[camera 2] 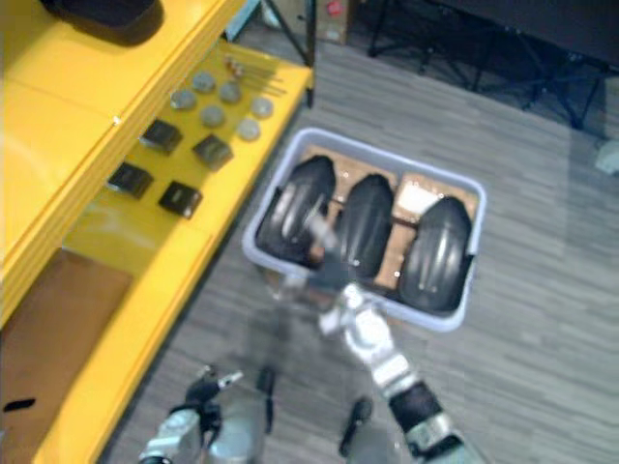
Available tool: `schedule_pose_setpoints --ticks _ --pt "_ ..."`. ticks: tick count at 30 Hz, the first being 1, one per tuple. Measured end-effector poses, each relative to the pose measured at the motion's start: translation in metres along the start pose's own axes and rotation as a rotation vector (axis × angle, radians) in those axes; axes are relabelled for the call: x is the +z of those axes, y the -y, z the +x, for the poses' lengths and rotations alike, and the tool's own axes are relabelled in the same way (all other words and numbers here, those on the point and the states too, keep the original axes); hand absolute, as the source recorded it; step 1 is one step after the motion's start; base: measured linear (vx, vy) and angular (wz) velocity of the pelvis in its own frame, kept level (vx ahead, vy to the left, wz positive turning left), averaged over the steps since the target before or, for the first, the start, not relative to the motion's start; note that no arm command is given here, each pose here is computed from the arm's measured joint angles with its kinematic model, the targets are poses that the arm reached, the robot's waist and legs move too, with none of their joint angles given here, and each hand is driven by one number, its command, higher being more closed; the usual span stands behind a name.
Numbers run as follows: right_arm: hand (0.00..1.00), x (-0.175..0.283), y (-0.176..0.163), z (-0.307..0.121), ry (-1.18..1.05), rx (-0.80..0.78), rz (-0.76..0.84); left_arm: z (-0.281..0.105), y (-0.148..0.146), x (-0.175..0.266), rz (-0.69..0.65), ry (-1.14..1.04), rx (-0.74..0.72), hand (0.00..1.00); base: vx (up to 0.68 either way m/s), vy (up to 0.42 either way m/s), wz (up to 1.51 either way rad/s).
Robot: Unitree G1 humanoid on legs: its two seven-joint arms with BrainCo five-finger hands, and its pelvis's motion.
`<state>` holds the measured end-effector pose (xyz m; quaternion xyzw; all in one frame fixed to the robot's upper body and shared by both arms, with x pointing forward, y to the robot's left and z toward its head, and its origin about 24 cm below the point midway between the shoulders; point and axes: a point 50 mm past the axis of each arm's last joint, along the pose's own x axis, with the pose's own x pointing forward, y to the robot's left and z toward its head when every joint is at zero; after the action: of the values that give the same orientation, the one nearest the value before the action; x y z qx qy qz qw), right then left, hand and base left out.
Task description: Walk over and take plastic housings, then place them on the shelf
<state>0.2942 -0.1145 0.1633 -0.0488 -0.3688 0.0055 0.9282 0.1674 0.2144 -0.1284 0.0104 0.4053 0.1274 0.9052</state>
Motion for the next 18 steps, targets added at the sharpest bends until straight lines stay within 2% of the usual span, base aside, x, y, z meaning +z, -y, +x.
schedule_pose_setpoints --ticks 3,4,6,7,9,12,14,18 --pt "0.00 0.023 0.077 0.030 0.102 -0.414 -0.038 -0.006 -0.016 -0.021 0.038 -0.057 0.038 0.00 -0.07 0.055 -0.08" --pt "0.00 0.023 0.083 0.031 0.097 -0.442 -0.048 -0.007 -0.017 -0.023 0.036 -0.062 0.042 0.00 -0.09 0.034 -0.01" --pt "0.00 0.016 0.122 0.027 0.021 -0.620 -0.092 -0.010 -0.020 -0.029 -0.001 -0.064 0.071 0.00 -0.12 0.027 0.02" --pt "0.00 0.012 0.129 0.026 -0.003 -0.665 -0.110 -0.010 -0.020 -0.027 0.004 -0.047 0.083 0.00 -0.18 0.020 -0.03" --pt "0.00 -0.008 0.166 0.019 -0.128 -0.839 -0.156 -0.009 -0.025 -0.009 -0.003 0.061 0.164 0.00 -0.21 0.002 -0.08" --pt "0.00 -0.042 0.207 -0.007 -0.359 -0.990 -0.186 -0.007 -0.024 0.001 -0.014 0.106 0.210 0.00 -0.18 -0.006 0.00" --pt "0.00 -0.056 0.222 -0.025 -0.459 -1.051 -0.206 -0.007 -0.025 -0.002 -0.020 0.094 0.224 0.00 -0.10 0.001 0.06" --pt "0.00 -0.041 0.268 -0.021 -0.479 -1.138 -0.257 -0.008 -0.026 -0.002 -0.033 0.091 0.237 0.00 -0.05 0.006 0.06"
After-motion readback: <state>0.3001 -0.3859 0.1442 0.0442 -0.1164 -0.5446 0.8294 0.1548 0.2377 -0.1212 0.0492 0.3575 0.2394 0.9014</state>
